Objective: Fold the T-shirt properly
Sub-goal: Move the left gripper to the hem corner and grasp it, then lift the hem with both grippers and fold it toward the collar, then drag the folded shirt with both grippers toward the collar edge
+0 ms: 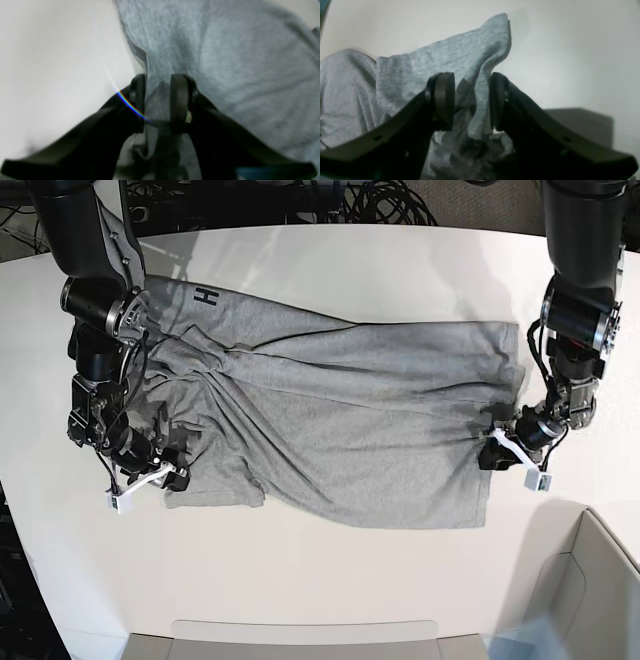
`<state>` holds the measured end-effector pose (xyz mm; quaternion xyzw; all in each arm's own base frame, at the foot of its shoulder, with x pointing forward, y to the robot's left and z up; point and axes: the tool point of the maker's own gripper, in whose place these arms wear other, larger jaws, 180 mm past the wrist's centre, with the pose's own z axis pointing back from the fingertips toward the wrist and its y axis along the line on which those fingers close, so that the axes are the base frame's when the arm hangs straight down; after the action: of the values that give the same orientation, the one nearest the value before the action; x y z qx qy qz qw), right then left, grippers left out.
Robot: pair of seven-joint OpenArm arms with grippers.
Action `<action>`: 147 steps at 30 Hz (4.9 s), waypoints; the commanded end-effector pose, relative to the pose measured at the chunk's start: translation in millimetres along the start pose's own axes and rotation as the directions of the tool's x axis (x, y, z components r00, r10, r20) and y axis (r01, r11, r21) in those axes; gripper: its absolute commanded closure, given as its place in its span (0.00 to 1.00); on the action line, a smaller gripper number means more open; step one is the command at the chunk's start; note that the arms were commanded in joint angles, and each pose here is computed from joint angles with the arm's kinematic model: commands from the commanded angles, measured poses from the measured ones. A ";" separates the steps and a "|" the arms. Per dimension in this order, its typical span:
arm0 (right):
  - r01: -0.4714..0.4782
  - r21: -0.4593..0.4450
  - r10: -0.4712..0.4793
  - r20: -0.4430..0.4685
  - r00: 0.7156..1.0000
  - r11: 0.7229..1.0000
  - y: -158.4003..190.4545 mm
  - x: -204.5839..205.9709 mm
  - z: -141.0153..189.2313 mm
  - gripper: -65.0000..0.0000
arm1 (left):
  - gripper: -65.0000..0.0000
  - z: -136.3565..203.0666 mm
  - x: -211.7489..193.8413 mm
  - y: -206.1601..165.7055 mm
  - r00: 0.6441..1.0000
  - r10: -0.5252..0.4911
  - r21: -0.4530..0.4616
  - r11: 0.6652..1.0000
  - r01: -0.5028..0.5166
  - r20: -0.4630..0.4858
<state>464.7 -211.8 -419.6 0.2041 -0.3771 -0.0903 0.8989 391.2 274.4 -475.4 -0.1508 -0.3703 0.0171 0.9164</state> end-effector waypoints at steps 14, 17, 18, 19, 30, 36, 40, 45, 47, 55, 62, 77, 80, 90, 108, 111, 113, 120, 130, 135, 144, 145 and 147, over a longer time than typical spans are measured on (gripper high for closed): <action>-0.022 -0.053 0.019 -0.056 0.998 0.998 -13.1 -6.9 3.4 0.62 | 0.69 -9.6 152.6 -10.2 0.930 -0.143 0.211 0.975 0.073 0.339; -0.019 -0.057 0.015 -0.066 0.998 0.998 -15.2 -13.2 3.7 0.62 | 0.60 -10.3 157.1 -7.8 0.909 -0.178 0.291 0.954 0.067 0.376; -0.019 -0.057 0.015 -0.067 0.998 0.998 -15.5 -14.2 3.7 0.62 | 0.57 -13.5 153.2 -10.6 0.916 -0.190 0.289 0.953 0.086 0.353; -0.019 -0.057 0.015 -0.067 0.998 0.998 -15.5 -14.2 3.7 0.62 | 0.55 -19.6 148.0 -18.4 0.924 -0.205 0.279 0.953 0.114 0.322; -0.017 -0.058 0.013 -0.071 0.997 0.998 -16.5 -16.9 3.8 0.62 | 0.55 -46.9 73.8 -46.9 0.957 -0.288 0.173 0.945 0.277 0.042; -0.017 -0.054 0.013 -0.072 0.997 0.998 -14.1 -17.8 2.5 0.63 | 0.78 -47.7 51.9 -60.7 0.960 -0.277 0.048 0.959 0.279 -0.051; -0.064 -0.055 0.058 -0.094 0.994 0.996 -12.1 -17.8 1.6 0.73 | 1.00 -43.7 55.1 -49.1 0.961 -0.273 0.083 0.958 0.276 -0.047; -0.174 -0.046 0.169 -0.096 0.981 0.984 1.5 1.0 -1.3 1.00 | 1.00 -31.4 80.6 -27.6 0.974 -0.221 0.133 0.968 0.213 0.049; -0.202 -0.044 0.198 -0.080 0.977 0.978 6.4 10.8 -0.8 1.00 | 1.00 -23.8 98.2 -18.2 0.976 -0.172 0.153 0.977 0.151 0.137; -0.342 -0.033 0.343 0.036 0.939 0.939 41.9 60.6 5.0 1.00 | 1.00 -7.7 152.2 -9.8 0.951 -0.118 0.166 0.983 0.072 0.287; -0.415 -0.046 0.417 0.150 0.896 0.908 65.7 89.8 22.3 1.00 | 1.00 -7.1 155.7 -10.4 0.948 -0.119 0.166 0.984 0.071 0.295; -0.506 -0.140 0.523 0.166 0.836 0.851 82.5 89.8 68.3 1.00 | 1.00 1.5 154.5 5.0 0.948 -0.123 0.191 0.979 0.068 0.292; -0.507 -0.158 0.528 0.153 0.835 0.847 80.6 82.6 75.0 1.00 | 1.00 2.4 154.6 6.6 0.948 -0.125 0.194 0.979 0.069 0.292; -0.460 -0.232 0.504 0.191 0.843 0.857 65.9 77.5 116.0 1.00 | 1.00 20.8 156.1 35.7 0.949 -0.133 0.244 0.968 0.062 0.285; -0.458 -0.308 0.524 0.179 0.833 0.834 51.8 68.3 153.8 1.00 | 1.00 13.5 131.1 18.2 0.975 -0.108 0.120 0.989 0.086 0.196; -0.459 -0.307 0.523 0.170 0.835 0.834 50.1 63.9 153.3 1.00 | 1.00 12.5 128.6 13.7 0.978 -0.106 0.094 0.991 0.090 0.181; -0.459 -0.306 0.521 0.163 0.838 0.834 48.8 60.5 152.8 1.00 | 1.00 12.2 128.1 10.7 0.978 -0.106 0.078 0.993 0.093 0.179; -0.429 -0.345 0.511 0.197 0.837 0.835 40.6 68.2 169.4 1.00 | 1.00 22.3 132.7 21.8 0.986 -0.100 0.084 0.992 0.089 0.132; -0.477 -0.328 0.537 0.119 0.835 0.815 37.4 56.3 168.6 1.00 | 1.00 51.4 168.8 7.9 0.977 -0.170 0.030 0.985 0.167 0.130; -0.492 -0.329 0.548 0.100 0.831 0.806 35.6 46.6 171.9 1.00 | 1.00 89.6 168.2 -25.4 0.928 -0.337 0.050 0.942 0.333 0.162; -0.510 -0.332 0.561 0.073 0.825 0.793 34.9 28.4 179.1 1.00 | 1.00 111.2 148.8 -17.9 0.939 -0.317 0.118 0.946 0.303 0.135; -0.513 -0.331 0.562 0.065 0.825 0.792 34.1 24.3 180.1 1.00 | 1.00 111.8 140.8 -14.3 0.943 -0.311 0.120 0.947 0.297 0.122; -0.521 -0.331 0.567 0.052 0.822 0.786 33.0 17.1 182.8 1.00 | 1.00 115.4 130.6 -6.3 0.950 -0.292 0.129 0.952 0.278 0.110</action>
<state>339.1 -239.7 -296.0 -0.0521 -0.4435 0.0936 0.8899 396.5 302.1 -330.8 -0.0639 -0.4186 -0.0872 0.9017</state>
